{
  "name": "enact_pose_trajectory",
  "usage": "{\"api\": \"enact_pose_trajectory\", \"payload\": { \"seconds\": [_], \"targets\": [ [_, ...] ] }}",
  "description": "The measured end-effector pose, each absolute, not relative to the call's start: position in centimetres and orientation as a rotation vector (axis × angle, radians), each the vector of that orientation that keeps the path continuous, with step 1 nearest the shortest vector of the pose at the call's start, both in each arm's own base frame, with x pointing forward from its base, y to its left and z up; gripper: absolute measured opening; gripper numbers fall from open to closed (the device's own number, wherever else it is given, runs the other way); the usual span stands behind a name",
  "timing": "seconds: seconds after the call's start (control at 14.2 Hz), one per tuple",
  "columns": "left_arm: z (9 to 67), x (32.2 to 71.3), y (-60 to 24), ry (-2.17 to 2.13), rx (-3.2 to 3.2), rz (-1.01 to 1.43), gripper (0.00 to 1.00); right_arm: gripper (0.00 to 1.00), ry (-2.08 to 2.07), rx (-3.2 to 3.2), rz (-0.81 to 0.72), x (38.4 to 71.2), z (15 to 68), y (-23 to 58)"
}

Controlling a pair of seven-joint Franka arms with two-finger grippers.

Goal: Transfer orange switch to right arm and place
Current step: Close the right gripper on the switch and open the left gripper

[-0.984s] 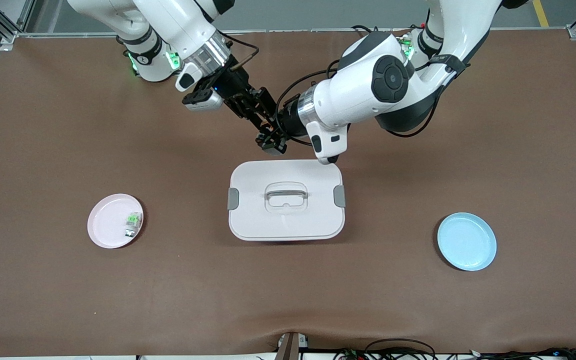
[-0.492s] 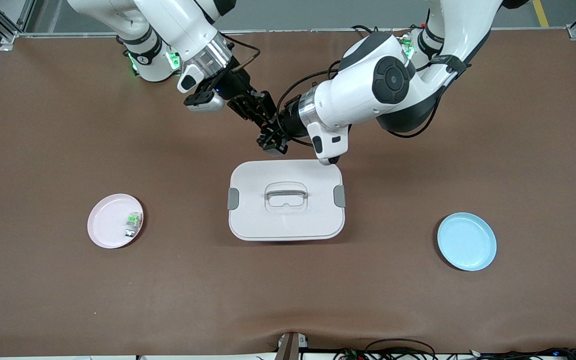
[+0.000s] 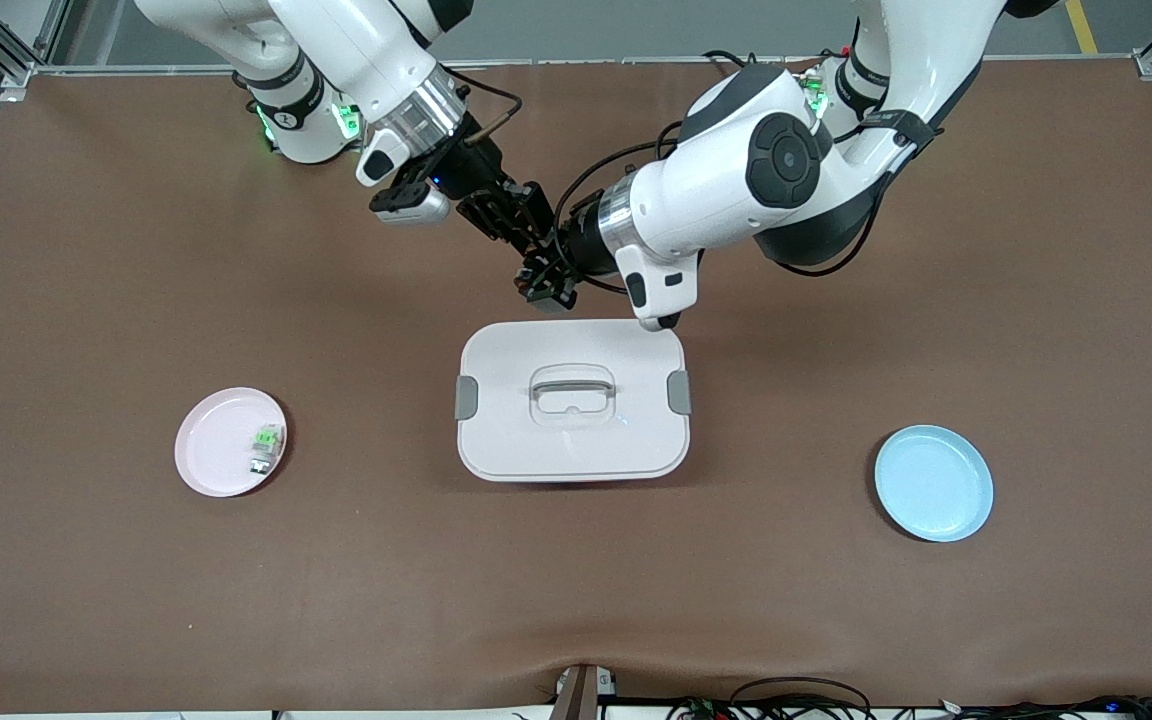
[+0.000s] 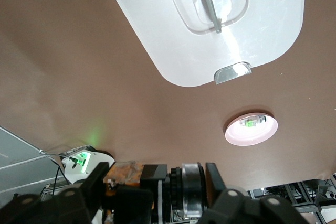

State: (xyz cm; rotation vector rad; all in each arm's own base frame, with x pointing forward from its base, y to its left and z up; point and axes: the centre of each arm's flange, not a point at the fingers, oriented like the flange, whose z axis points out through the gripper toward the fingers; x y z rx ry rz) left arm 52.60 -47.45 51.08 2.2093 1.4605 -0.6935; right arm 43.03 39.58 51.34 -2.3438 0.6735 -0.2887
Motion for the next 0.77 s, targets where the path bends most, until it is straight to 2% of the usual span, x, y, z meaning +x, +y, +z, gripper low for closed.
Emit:
{"api": "enact_pose_trajectory", "payload": {
  "seconds": [0.07, 0.14, 0.77],
  "targets": [
    [51.1, 52.7, -47.4, 1.460, 2.213, -0.685, 0.96, 0.43, 0.678, -2.339, -0.286, 43.1, 51.5, 39.7],
    [51.2, 52.7, -47.3, 1.458, 2.216, -0.675, 1.00, 0.43, 0.680, -2.337, -0.284, 43.2, 51.5, 39.7],
    [51.3, 53.5, -45.4, 1.471, 2.320, -0.576, 1.00, 0.43, 0.683, -2.339, -0.273, 43.5, 51.1, 39.8]
  ]
}}
